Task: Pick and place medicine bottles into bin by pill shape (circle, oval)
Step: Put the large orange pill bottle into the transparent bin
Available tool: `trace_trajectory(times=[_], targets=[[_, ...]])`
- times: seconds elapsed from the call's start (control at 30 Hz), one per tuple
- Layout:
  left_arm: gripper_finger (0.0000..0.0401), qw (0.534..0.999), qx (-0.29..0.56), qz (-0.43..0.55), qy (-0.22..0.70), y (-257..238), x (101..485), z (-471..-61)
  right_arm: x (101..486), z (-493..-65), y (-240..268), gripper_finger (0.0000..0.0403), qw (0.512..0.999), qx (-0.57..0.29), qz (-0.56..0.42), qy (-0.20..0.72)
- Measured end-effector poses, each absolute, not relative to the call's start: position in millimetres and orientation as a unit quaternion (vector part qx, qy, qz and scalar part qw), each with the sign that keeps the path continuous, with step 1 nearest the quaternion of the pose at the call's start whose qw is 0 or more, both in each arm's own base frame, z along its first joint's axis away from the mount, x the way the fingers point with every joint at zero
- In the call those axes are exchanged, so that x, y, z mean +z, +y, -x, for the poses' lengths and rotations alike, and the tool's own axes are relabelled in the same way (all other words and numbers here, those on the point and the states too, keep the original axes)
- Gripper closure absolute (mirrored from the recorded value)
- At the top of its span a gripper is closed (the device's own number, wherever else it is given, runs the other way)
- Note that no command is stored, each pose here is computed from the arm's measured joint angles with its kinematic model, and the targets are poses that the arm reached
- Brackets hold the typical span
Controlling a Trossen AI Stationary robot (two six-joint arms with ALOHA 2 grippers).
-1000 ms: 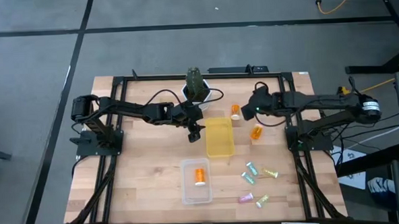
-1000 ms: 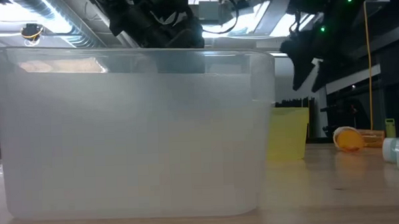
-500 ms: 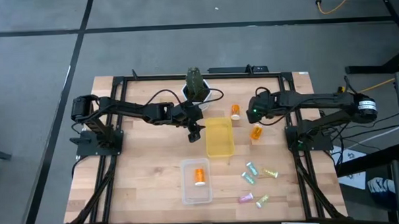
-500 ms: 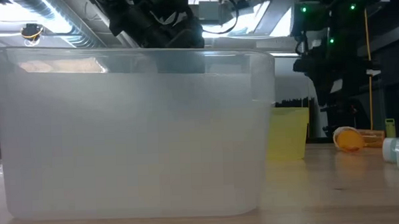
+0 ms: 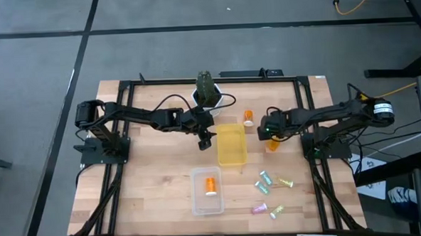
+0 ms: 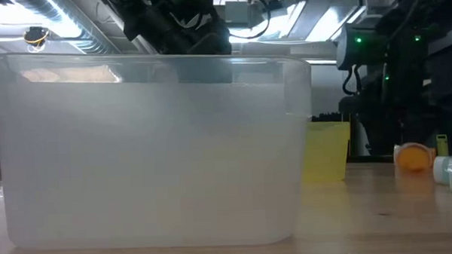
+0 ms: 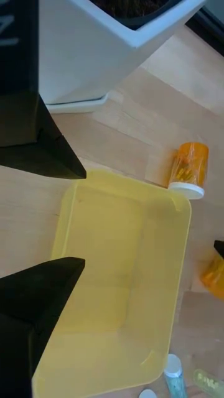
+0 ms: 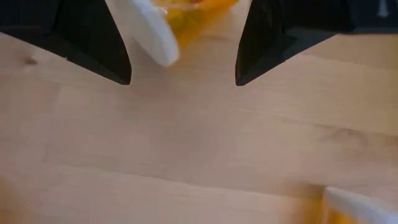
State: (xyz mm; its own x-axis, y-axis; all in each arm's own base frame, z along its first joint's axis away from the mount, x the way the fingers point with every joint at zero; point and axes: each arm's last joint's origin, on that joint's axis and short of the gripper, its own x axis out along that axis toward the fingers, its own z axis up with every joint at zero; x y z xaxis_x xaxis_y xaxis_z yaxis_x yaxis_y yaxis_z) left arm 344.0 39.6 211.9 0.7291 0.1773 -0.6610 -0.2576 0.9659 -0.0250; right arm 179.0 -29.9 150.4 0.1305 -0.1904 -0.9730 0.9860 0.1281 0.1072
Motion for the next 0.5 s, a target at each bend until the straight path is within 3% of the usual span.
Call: trace_trajectory(times=[0.5], targets=[[0.0189,0.928,0.117,0.057,0.349,39.6,211.9,-344.0,185.1,-188.4,-36.4,0.0112,0.625,-0.497,-0.387,0.460]])
